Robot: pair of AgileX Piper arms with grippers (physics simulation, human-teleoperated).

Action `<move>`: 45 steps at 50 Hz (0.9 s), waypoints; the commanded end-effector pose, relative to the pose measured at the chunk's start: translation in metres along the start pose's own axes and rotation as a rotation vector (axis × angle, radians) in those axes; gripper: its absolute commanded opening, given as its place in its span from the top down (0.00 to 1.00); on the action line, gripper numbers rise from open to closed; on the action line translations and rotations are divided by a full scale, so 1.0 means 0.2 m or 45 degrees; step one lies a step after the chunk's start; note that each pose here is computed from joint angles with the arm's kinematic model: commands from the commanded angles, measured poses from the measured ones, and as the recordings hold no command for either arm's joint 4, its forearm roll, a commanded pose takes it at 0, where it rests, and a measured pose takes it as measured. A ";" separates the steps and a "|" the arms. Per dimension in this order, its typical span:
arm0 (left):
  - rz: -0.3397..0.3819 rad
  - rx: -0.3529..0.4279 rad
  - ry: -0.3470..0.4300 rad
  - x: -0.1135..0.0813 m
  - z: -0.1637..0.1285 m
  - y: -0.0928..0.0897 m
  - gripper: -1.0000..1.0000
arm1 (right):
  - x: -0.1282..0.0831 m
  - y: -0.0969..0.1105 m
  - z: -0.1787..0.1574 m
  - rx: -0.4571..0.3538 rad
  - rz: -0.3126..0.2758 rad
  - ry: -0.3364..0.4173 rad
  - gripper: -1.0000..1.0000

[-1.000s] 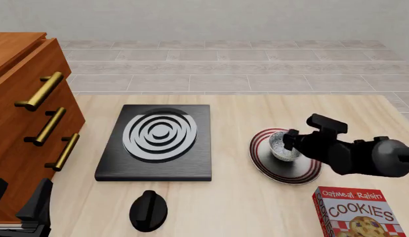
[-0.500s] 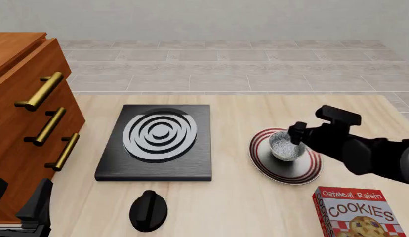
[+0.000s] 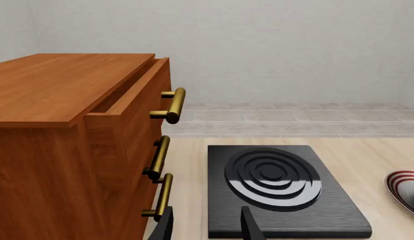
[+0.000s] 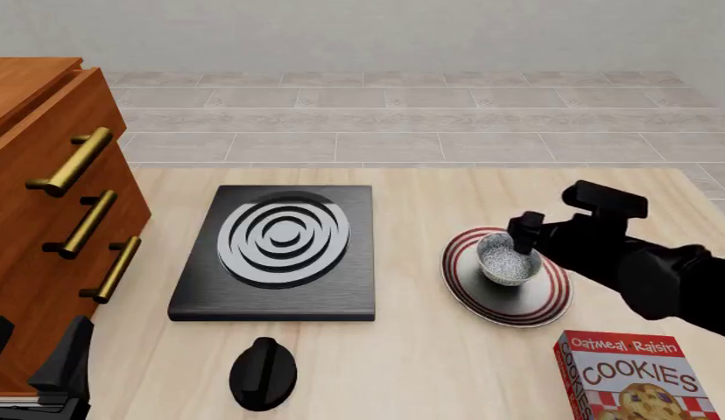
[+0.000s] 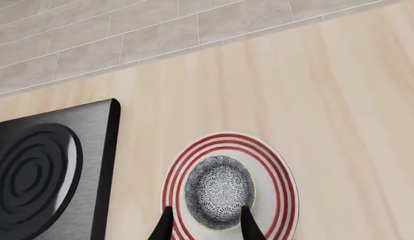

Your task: Pick the akita bowl on the stove and place it on the plate.

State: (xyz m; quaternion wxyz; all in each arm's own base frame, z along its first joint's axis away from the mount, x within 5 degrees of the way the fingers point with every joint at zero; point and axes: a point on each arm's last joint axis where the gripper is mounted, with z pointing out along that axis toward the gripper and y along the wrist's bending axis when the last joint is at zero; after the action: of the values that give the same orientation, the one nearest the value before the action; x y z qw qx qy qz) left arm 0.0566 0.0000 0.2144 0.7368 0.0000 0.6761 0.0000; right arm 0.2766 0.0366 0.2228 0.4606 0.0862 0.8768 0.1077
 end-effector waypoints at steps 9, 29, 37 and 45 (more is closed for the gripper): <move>0.000 0.000 0.000 0.00 0.00 0.00 0.00 | 0.02 0.04 -0.02 -0.039 0.011 -0.007 0.00; 0.000 0.000 0.000 0.00 0.00 0.00 0.00 | 0.09 0.01 -0.09 -0.025 0.062 0.009 0.00; 0.000 0.000 0.000 0.00 0.00 0.00 0.00 | 0.09 0.02 -0.11 -0.040 0.069 0.007 0.00; 0.000 0.000 0.000 0.00 0.00 0.00 0.00 | 0.12 0.02 -0.14 -0.052 0.079 0.014 0.00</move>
State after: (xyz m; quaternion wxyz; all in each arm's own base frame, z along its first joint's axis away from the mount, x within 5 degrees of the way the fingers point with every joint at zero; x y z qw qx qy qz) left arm 0.0566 0.0000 0.2144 0.7368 0.0000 0.6761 0.0000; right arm 0.2488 0.0431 0.2212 0.4562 0.1007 0.8739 0.1343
